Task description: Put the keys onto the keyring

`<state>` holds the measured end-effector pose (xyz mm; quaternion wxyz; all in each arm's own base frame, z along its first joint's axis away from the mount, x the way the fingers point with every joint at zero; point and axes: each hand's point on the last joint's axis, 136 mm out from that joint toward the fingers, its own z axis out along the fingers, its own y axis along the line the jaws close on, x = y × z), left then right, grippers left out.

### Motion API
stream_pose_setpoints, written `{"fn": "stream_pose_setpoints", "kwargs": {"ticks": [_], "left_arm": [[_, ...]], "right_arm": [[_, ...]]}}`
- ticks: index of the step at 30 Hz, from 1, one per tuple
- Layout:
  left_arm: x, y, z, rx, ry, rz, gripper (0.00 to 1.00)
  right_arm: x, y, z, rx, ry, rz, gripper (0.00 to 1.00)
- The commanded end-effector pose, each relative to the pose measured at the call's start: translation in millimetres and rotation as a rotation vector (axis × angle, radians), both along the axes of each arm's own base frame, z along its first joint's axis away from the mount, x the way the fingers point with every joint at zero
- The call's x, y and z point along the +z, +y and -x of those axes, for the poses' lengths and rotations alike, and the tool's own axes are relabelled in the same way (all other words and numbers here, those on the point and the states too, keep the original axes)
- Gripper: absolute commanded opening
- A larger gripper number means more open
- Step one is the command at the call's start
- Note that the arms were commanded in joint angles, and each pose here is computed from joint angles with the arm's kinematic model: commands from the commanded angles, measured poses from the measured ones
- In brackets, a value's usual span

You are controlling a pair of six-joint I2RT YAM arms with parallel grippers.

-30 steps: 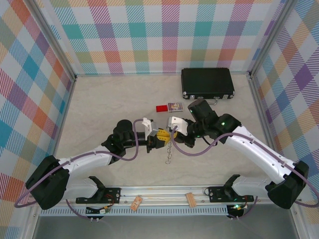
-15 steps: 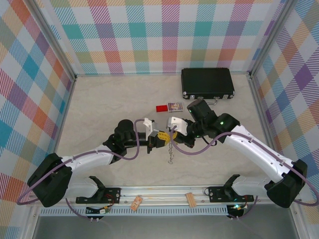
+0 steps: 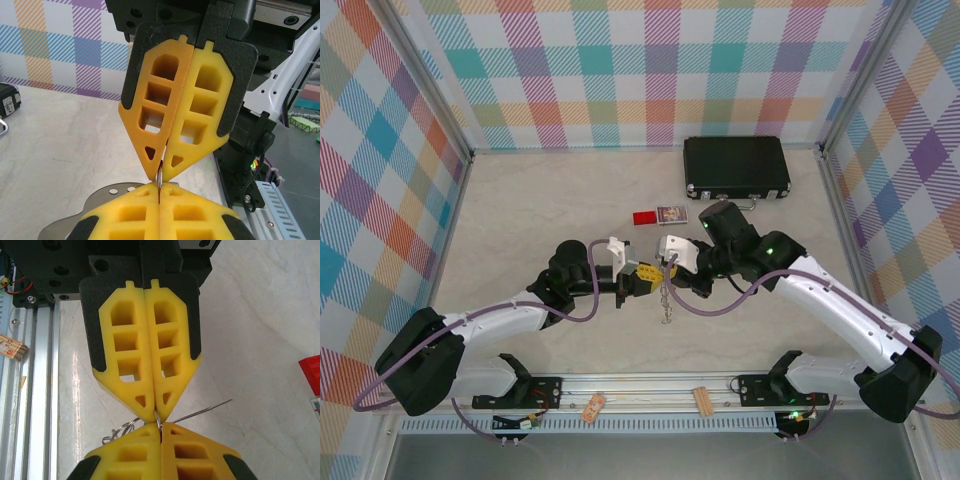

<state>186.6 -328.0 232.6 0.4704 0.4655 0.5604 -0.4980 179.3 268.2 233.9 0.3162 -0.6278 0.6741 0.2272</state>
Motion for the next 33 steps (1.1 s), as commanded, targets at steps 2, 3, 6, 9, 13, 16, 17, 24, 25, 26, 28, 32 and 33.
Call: {"fn": "stream_pose_setpoints", "kwargs": {"ticks": [2,3,6,9,13,16,17,24,25,26,28,32,33], "left_arm": [[27,-1,6,-0.022,-0.057,0.064,0.00],[28,-1,6,-0.023,-0.059,0.066,0.00],[29,-1,6,-0.019,-0.059,0.067,0.00],[30,0,6,-0.013,-0.066,0.073,0.00],[32,2,6,0.000,-0.075,0.084,0.00],[35,3,5,0.013,-0.085,0.093,0.00],[36,4,4,0.017,-0.089,0.098,0.00],[41,7,1,0.052,-0.099,0.128,0.00],[41,7,0,0.058,-0.100,0.134,0.00],[42,7,0,0.063,-0.100,0.141,0.00],[45,8,-1,0.074,-0.103,0.159,0.00],[52,10,-4,0.095,-0.102,0.199,0.00],[54,11,-5,0.103,-0.102,0.213,0.00]], "right_arm": [[11,8,6,0.037,-0.020,-0.062,0.00],[11,8,6,0.035,-0.019,-0.061,0.00],[11,8,5,0.033,-0.020,-0.061,0.00],[11,8,4,0.028,-0.024,-0.062,0.00],[11,7,2,0.015,-0.031,-0.058,0.05],[12,6,-2,-0.010,-0.046,-0.058,0.16],[12,5,-3,-0.018,-0.049,-0.057,0.17],[24,-3,-13,-0.121,-0.105,-0.111,0.39],[27,-5,-13,-0.141,-0.114,-0.124,0.40],[29,-6,-14,-0.156,-0.126,-0.136,0.40],[35,-13,-19,-0.207,-0.156,-0.161,0.41],[49,-23,-23,-0.291,-0.215,-0.248,0.42],[53,-26,-23,-0.305,-0.229,-0.276,0.42]]}}
